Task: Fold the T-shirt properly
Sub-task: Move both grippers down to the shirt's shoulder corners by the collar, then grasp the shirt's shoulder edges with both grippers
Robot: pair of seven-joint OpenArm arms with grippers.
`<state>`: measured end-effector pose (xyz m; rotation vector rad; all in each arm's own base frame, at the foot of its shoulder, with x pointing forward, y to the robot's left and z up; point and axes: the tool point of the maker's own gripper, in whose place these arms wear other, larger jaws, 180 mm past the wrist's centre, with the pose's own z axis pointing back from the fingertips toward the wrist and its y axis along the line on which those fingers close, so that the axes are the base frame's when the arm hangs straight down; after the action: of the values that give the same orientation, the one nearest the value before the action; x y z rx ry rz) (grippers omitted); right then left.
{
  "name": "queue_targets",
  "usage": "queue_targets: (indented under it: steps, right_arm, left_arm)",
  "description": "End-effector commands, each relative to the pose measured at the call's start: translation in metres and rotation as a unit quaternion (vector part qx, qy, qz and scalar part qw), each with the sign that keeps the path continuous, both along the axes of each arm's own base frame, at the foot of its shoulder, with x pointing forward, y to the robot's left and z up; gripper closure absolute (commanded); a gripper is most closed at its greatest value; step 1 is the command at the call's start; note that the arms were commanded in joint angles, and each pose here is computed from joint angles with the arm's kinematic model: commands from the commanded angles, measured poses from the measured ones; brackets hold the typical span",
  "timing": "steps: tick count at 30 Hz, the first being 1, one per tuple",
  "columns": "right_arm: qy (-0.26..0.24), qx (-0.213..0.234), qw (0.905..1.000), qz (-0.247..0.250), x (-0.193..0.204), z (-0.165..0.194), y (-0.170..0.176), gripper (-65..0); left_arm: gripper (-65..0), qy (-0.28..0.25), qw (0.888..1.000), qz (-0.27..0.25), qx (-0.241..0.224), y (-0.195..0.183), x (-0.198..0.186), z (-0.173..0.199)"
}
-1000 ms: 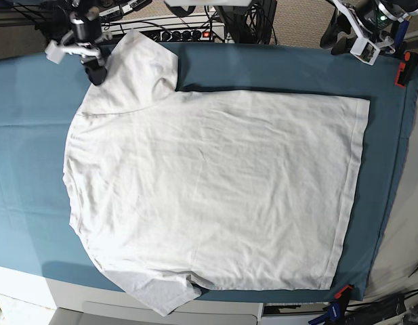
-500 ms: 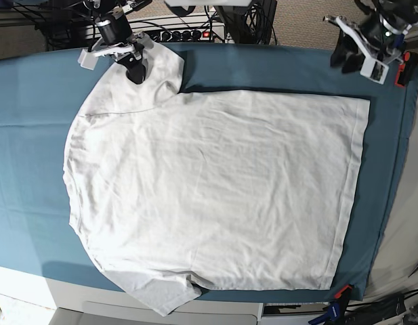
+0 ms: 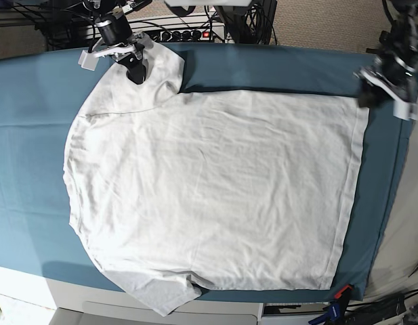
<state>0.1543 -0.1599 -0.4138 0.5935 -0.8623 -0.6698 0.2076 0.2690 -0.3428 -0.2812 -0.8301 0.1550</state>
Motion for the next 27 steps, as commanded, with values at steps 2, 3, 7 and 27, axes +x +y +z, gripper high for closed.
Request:
queue_targets:
  steps: [2,3,7,27]
  right_arm:
    - [0.052,-0.009,0.9984,0.022,-0.018,-0.016,0.006,0.0]
    - [0.052,-0.009,0.9984,0.022,-0.018,-0.016,0.006,0.0]
    - [0.051,-0.009,0.9984,0.022,-0.017,-0.016,0.006,0.0]
    - [0.05,-0.009,0.9985,0.021,-0.017,-0.016,0.006,0.0]
  left_arm:
    - [-20.4,-0.033,0.999,0.034,0.004,0.032,0.01,0.024]
    - [-20.4,-0.041,0.998,0.041,0.006,0.042,0.01,0.031]
    - [-20.4,-0.041,0.997,0.06,-0.024,0.066,0.005,0.035]
    - [-20.2,0.029,0.974,-0.032,-0.221,0.017,0.014,-0.027]
